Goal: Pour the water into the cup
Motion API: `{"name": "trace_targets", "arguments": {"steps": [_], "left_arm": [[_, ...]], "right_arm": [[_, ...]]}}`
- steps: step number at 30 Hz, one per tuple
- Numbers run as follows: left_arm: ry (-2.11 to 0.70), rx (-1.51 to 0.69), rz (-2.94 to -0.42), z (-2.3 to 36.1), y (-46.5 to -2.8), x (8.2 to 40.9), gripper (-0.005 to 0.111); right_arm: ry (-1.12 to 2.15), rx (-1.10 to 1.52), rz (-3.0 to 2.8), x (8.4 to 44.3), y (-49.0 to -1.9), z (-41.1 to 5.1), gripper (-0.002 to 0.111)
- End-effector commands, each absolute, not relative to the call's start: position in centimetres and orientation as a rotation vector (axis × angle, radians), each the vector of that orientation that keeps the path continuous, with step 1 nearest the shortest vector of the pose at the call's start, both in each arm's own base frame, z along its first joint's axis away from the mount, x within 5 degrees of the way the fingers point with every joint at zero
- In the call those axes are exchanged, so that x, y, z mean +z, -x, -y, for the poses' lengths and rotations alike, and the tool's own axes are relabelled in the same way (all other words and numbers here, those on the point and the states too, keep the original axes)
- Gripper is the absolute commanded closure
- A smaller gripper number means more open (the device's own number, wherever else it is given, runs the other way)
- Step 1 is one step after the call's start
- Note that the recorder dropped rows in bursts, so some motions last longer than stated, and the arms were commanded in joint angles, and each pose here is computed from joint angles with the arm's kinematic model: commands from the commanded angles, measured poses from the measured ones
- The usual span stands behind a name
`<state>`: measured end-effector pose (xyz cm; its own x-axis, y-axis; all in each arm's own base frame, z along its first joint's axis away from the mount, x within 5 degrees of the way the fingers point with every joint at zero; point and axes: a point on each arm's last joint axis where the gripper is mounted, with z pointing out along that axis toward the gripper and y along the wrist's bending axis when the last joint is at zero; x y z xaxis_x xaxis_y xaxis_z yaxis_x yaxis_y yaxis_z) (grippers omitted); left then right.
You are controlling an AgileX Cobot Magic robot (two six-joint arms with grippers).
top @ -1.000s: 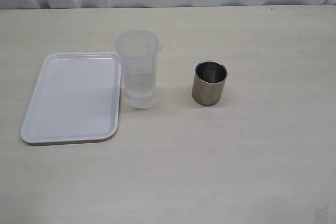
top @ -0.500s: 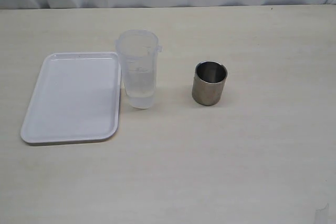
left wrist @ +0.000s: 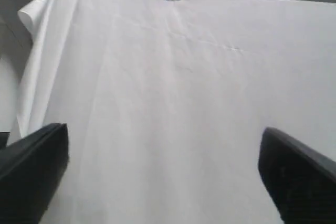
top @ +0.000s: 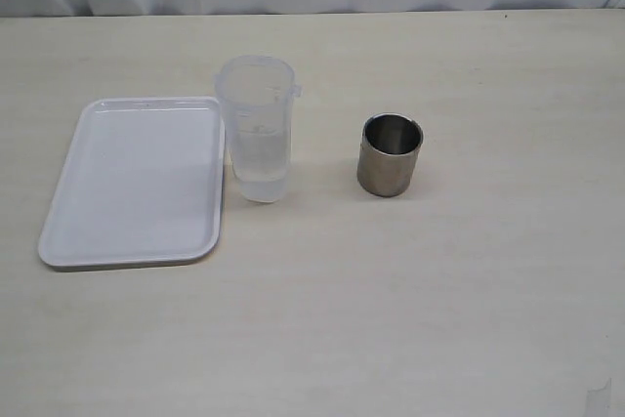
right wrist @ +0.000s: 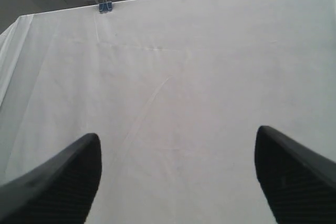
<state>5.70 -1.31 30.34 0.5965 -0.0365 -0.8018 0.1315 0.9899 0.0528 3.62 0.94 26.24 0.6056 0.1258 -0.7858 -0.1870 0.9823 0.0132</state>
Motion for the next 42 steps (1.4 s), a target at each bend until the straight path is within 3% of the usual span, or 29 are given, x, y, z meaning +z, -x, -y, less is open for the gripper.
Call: {"name": "trace_targets", "arguments": {"steps": [1,10,17,42], "left_arm": [[-0.213,-0.159,-0.967,2.3,-7.3,30.2,0.002],[-0.387,-0.302,-1.189,3.9,-11.5,27.5,0.002],[-0.480,-0.450,-1.423,4.9,-15.2,23.4,0.002],[-0.865,-0.740,-1.591,7.9,-26.3,13.8,0.002]], "right_arm": [[0.070,0.188,-0.922,26.1,-4.0,-1.0,0.032],[0.069,0.188,-1.050,26.0,-5.8,-1.1,0.032],[0.074,0.187,-1.115,25.6,-6.7,-1.3,0.032],[0.102,0.173,-1.118,25.5,-6.7,-1.4,0.032]]}}
